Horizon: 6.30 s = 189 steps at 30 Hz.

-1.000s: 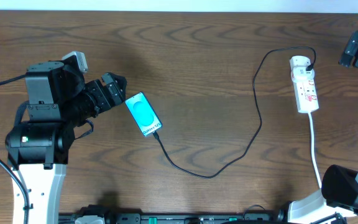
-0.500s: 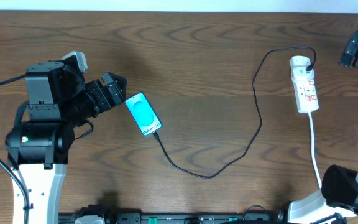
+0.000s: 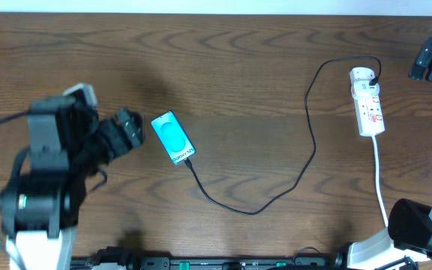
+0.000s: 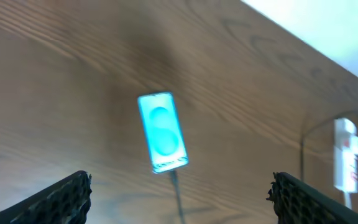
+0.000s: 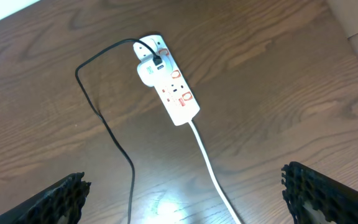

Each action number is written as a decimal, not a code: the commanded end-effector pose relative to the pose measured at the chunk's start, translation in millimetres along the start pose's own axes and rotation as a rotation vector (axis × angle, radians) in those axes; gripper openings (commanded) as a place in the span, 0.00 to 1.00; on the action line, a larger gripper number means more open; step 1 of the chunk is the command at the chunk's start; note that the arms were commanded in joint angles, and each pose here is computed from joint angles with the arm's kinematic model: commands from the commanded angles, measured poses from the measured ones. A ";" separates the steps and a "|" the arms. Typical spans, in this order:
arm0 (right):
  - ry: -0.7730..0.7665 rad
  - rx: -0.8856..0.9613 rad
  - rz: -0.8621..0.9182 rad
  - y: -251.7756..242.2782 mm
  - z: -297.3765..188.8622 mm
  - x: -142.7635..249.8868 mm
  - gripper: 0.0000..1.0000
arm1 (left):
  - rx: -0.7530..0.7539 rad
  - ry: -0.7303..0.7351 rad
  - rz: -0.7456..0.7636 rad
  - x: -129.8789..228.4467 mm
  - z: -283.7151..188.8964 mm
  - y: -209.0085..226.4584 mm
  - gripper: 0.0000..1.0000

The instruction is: Plug charger to phone and switch on socket

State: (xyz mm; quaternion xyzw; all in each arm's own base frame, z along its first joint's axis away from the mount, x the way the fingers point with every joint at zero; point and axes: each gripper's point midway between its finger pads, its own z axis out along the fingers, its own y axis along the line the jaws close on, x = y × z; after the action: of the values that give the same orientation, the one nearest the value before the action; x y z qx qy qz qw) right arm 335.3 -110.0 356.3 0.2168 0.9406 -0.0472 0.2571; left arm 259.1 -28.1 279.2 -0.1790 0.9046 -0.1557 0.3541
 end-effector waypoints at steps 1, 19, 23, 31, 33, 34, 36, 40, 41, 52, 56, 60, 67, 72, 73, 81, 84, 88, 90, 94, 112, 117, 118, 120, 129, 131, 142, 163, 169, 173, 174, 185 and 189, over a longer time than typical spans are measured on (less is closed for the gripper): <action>-0.002 0.010 0.006 -0.6 -1.4 0.8 0.99 | -0.107 -0.119 0.022 6.4 -21.2 26.0 0.93; -0.002 0.010 0.006 -0.6 -1.4 0.8 0.99 | 0.277 -1.009 0.035 -11.6 -46.1 29.0 0.93; -0.002 0.010 0.006 -0.6 -1.4 0.8 0.99 | 0.260 -1.050 0.025 -1.1 -31.7 45.0 0.93; -0.002 0.010 0.006 -0.6 -1.4 0.8 0.99 | 0.182 -0.979 -0.010 18.8 8.9 73.8 0.93; -0.002 0.010 0.006 -0.6 -1.4 0.8 0.99 | 0.145 -0.911 -0.014 28.2 23.9 81.3 0.93; -0.002 0.010 0.006 -0.6 -1.4 0.8 0.99 | 0.121 -0.865 -0.018 35.2 33.5 86.3 0.93; -0.002 0.010 0.007 -0.6 -1.4 0.8 0.99 | 0.078 -0.784 -0.023 48.4 48.9 95.4 0.93; -0.002 0.010 0.006 -0.6 -1.4 0.8 0.99 | 0.005 -0.645 -0.032 74.4 72.1 111.9 0.93; -0.002 0.010 0.006 -0.6 -1.4 0.8 0.99 | -0.004 -0.621 -0.040 79.1 75.5 114.6 0.93; -0.002 0.010 0.006 -0.6 -1.4 0.8 0.99 | -0.006 -0.602 -0.042 82.6 78.1 115.5 0.93; -0.002 0.010 0.006 -0.6 -1.4 0.8 0.99 | -0.007 -0.601 -0.042 82.9 78.4 115.7 0.93; -0.002 0.010 0.006 -0.6 -1.4 0.8 0.99 | -0.007 -0.601 -0.042 82.9 78.4 115.7 0.93; -0.002 0.010 0.006 -0.6 -1.4 0.8 0.99 | -0.007 -0.601 -0.042 82.9 78.4 115.7 0.93; -0.002 0.010 0.006 -0.6 -1.4 0.8 0.99 | -0.007 -0.601 -0.042 82.9 78.4 115.7 0.93; -0.002 0.010 0.006 -0.6 -1.4 0.8 0.99 | -0.007 -0.601 -0.042 82.8 78.4 115.7 0.93; -0.001 0.010 0.006 -0.5 -1.1 0.8 0.99 | -0.007 -0.601 -0.042 82.9 78.4 115.7 0.93; -0.028 0.038 0.002 -4.5 -1.5 -4.5 0.99 | -0.007 -0.601 -0.042 82.8 78.4 115.7 0.93; -0.044 0.010 0.011 10.4 1.9 -4.6 0.99 | -0.007 -0.601 -0.042 82.8 78.4 115.7 0.93; -0.125 -0.037 0.012 33.2 8.4 -17.8 0.99 | -0.007 -0.601 -0.042 82.8 78.4 115.7 0.93; -0.313 -0.155 -0.051 84.5 20.5 -34.1 0.99 | -0.007 -0.601 -0.042 82.9 78.4 115.7 0.93; -1.077 -0.638 -0.057 148.9 16.9 76.0 0.99 | -0.007 -0.601 -0.042 82.8 78.4 115.7 0.93; -1.144 -0.633 -0.078 125.8 10.4 108.2 0.99 | -0.007 -0.601 -0.042 82.8 78.4 115.7 0.93; -1.160 -0.632 -0.084 121.7 8.2 113.3 0.99 | -0.007 -0.601 -0.042 82.8 78.4 115.7 0.93; -1.173 -0.632 -0.086 113.6 7.4 125.4 0.99 | -0.007 -0.601 -0.042 82.8 78.4 115.7 0.93; -1.154 -0.637 -0.102 90.2 43.0 183.1 0.99 | -0.007 -0.601 -0.042 82.8 78.4 115.7 0.93; -1.100 -0.619 -0.108 88.0 55.5 190.2 0.99 | -0.007 -0.601 -0.042 82.9 78.4 115.7 0.93; -0.879 -0.530 -0.143 74.6 107.0 221.6 0.99 | -0.007 -0.601 -0.042 82.8 78.4 115.6 0.93; -0.904 -0.467 -0.143 62.4 108.7 215.3 0.99 | -0.007 -0.601 -0.042 82.8 78.4 115.7 0.93; -0.923 -0.433 -0.212 62.5 108.7 215.3 0.99 | -0.007 -0.601 -0.042 82.8 78.4 115.7 0.93; -0.930 -0.427 -0.231 62.9 107.9 215.0 0.99 | -0.007 -0.601 -0.042 82.8 78.4 115.7 0.93; -0.931 -0.427 -0.231 62.9 107.7 214.9 0.99 | -0.007 -0.601 -0.042 82.9 78.4 115.7 0.93; -0.931 -0.427 -0.232 62.9 107.8 214.9 0.99 | -0.007 -0.601 -0.042 82.8 78.4 115.7 0.93; -0.931 -0.428 -0.231 63.0 107.8 214.9 0.99 | -0.093 -0.635 -0.003 78.0 74.2 127.4 0.93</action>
State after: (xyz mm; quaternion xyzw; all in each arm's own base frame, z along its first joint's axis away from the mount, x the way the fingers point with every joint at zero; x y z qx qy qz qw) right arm 246.6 8.4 155.6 0.0145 0.7348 0.0304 0.6775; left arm 233.4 25.7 141.6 -0.2313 0.7464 -0.1023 0.6155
